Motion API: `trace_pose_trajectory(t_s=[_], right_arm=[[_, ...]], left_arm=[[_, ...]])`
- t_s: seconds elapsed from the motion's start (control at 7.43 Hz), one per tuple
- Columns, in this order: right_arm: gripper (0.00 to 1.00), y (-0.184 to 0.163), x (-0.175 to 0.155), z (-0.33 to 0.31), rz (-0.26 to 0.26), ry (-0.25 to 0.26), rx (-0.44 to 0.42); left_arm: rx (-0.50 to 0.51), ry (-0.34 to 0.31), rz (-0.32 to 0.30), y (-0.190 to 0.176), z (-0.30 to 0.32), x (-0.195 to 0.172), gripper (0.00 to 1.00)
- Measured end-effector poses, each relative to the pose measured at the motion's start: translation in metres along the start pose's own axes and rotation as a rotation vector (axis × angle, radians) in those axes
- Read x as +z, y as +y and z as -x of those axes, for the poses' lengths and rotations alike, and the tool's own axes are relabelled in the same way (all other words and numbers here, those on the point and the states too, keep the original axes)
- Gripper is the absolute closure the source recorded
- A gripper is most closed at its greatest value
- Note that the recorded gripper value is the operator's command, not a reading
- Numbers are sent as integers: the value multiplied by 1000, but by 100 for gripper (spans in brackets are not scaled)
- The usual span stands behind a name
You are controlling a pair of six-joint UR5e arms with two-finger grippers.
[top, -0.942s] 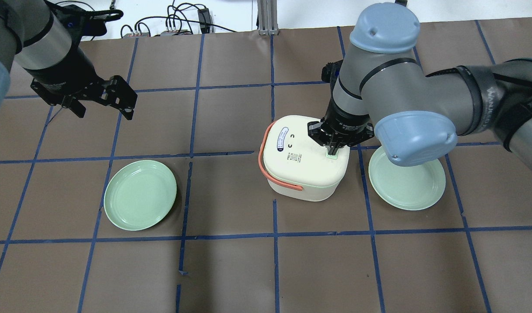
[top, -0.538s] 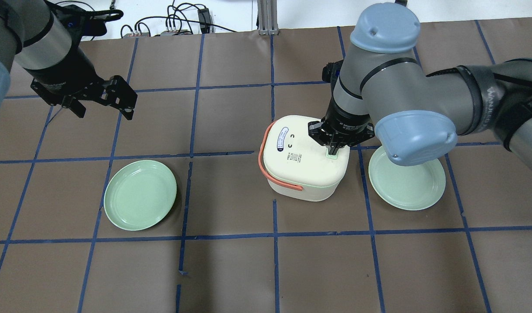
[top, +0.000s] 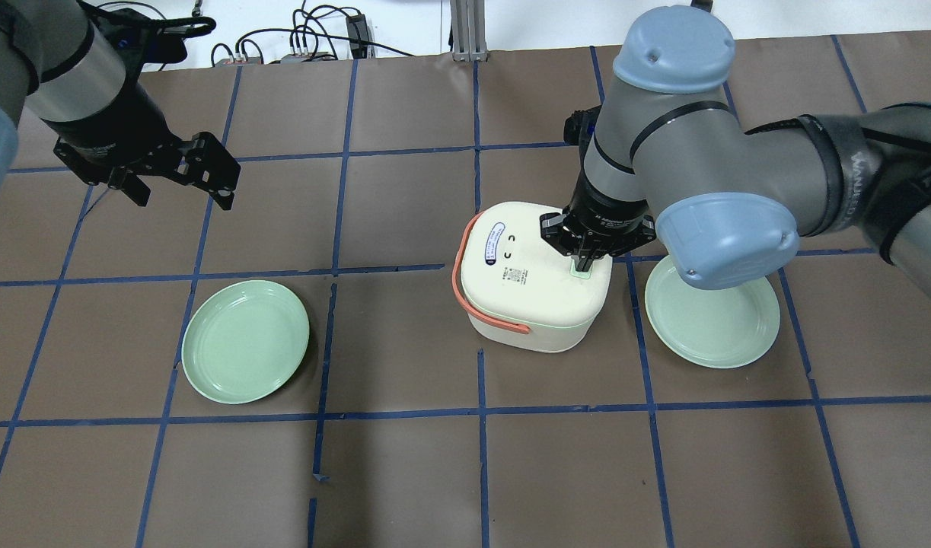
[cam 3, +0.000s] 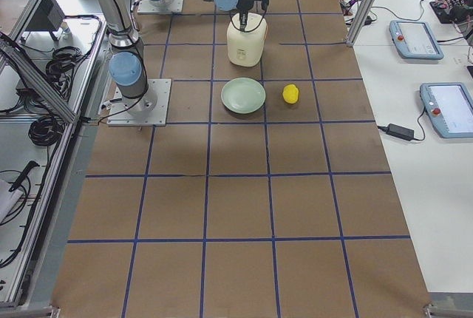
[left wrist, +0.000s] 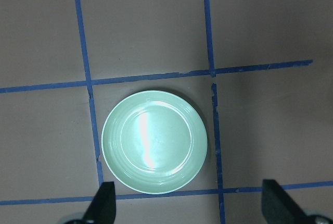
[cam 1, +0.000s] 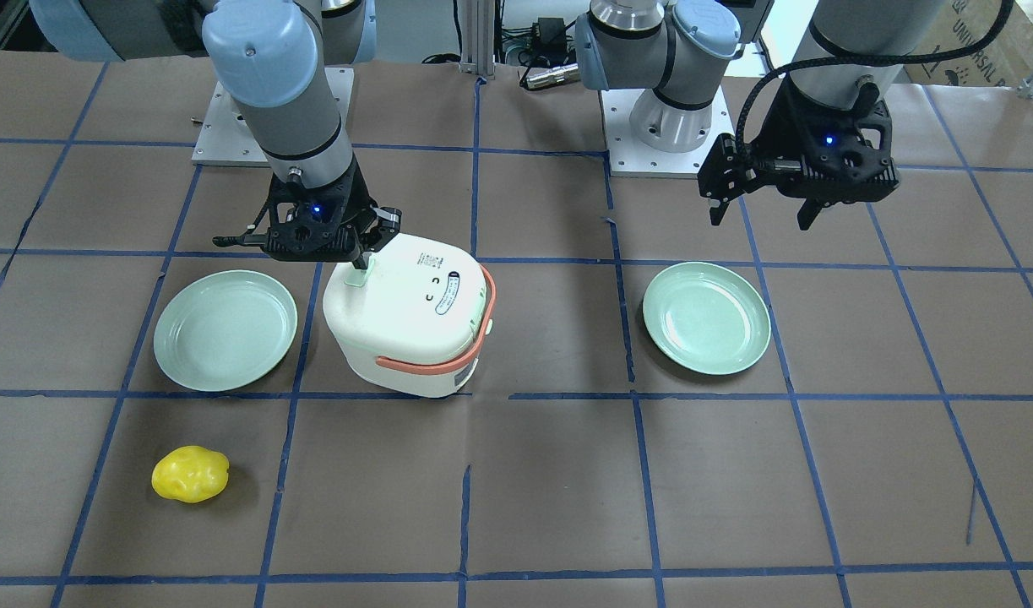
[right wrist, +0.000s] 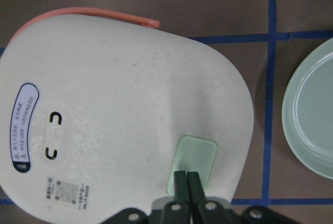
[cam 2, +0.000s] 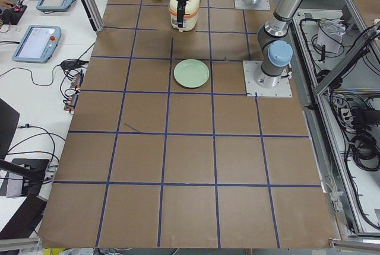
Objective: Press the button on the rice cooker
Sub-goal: 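Press down on the green button with the closed right gripper, then raise the right gripper as the rice cooker lid springs open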
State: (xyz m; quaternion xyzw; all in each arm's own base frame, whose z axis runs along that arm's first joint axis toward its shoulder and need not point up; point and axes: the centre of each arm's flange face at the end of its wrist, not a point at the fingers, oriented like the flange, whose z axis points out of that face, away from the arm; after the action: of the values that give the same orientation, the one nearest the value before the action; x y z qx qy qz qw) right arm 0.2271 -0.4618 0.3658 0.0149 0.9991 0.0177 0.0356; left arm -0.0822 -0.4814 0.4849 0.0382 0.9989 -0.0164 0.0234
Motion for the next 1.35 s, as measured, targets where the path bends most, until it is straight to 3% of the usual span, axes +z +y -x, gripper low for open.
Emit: trace_pose_trajectory(t_s=[1.35], right_arm=[[86,3,9,-1,18,3,-5]], left_arm=[[1,0,0,0,0,0,0]])
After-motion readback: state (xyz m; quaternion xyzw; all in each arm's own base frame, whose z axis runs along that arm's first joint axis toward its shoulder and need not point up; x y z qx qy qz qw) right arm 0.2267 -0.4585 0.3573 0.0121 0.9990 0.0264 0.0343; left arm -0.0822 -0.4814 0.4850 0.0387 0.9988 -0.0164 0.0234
